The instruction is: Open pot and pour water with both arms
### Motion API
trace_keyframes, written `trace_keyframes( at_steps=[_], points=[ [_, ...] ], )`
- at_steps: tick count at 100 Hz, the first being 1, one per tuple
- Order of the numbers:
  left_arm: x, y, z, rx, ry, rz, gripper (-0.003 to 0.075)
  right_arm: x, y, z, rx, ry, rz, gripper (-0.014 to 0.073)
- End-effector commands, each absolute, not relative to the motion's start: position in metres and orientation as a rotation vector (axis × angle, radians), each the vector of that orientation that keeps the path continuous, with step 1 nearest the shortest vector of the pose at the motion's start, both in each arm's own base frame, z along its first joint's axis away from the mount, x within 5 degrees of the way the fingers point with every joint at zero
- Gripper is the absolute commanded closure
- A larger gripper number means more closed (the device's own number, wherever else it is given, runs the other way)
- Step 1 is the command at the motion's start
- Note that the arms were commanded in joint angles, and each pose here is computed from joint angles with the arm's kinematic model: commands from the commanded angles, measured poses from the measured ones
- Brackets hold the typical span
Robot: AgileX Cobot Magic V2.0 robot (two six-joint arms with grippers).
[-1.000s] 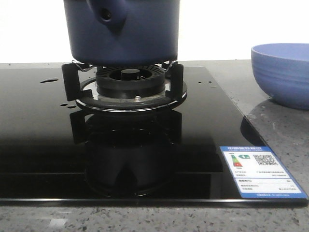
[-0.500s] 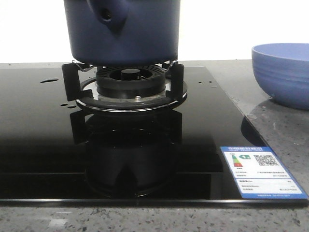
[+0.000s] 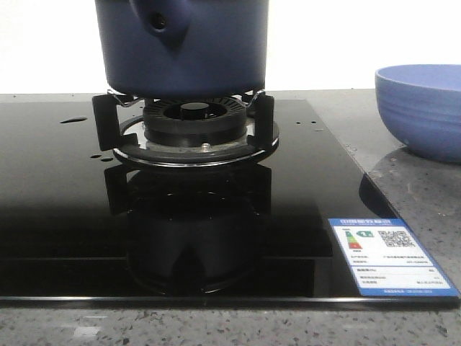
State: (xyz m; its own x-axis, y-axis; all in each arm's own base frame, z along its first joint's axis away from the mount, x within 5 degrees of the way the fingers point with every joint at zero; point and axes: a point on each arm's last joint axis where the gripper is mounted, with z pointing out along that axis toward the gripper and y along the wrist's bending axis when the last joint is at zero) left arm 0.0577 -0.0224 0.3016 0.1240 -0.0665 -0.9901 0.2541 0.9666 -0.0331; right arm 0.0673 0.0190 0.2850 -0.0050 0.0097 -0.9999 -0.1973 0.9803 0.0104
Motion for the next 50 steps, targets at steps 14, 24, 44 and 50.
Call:
trace_keyframes(
  at_steps=[14, 24, 44, 50],
  points=[
    [0.059, -0.01, 0.313, -0.042, 1.393, -0.245, 0.0739, 0.068, 0.016, 0.296, -0.109, 1.525, 0.146, 0.0646],
    [0.06, -0.004, 0.312, -0.064, 1.39, -0.149, 0.0739, 0.068, 0.016, 0.296, -0.109, 1.525, 0.146, 0.0646],
    [0.066, 0.0, 0.287, -0.116, 1.422, -0.14, 0.0739, 0.068, 0.016, 0.296, -0.109, 1.525, 0.146, 0.0646],
    [0.066, 0.0, 0.275, -0.117, 1.423, -0.145, 0.0739, 0.068, 0.016, 0.296, -0.109, 1.525, 0.146, 0.0646]
  ],
)
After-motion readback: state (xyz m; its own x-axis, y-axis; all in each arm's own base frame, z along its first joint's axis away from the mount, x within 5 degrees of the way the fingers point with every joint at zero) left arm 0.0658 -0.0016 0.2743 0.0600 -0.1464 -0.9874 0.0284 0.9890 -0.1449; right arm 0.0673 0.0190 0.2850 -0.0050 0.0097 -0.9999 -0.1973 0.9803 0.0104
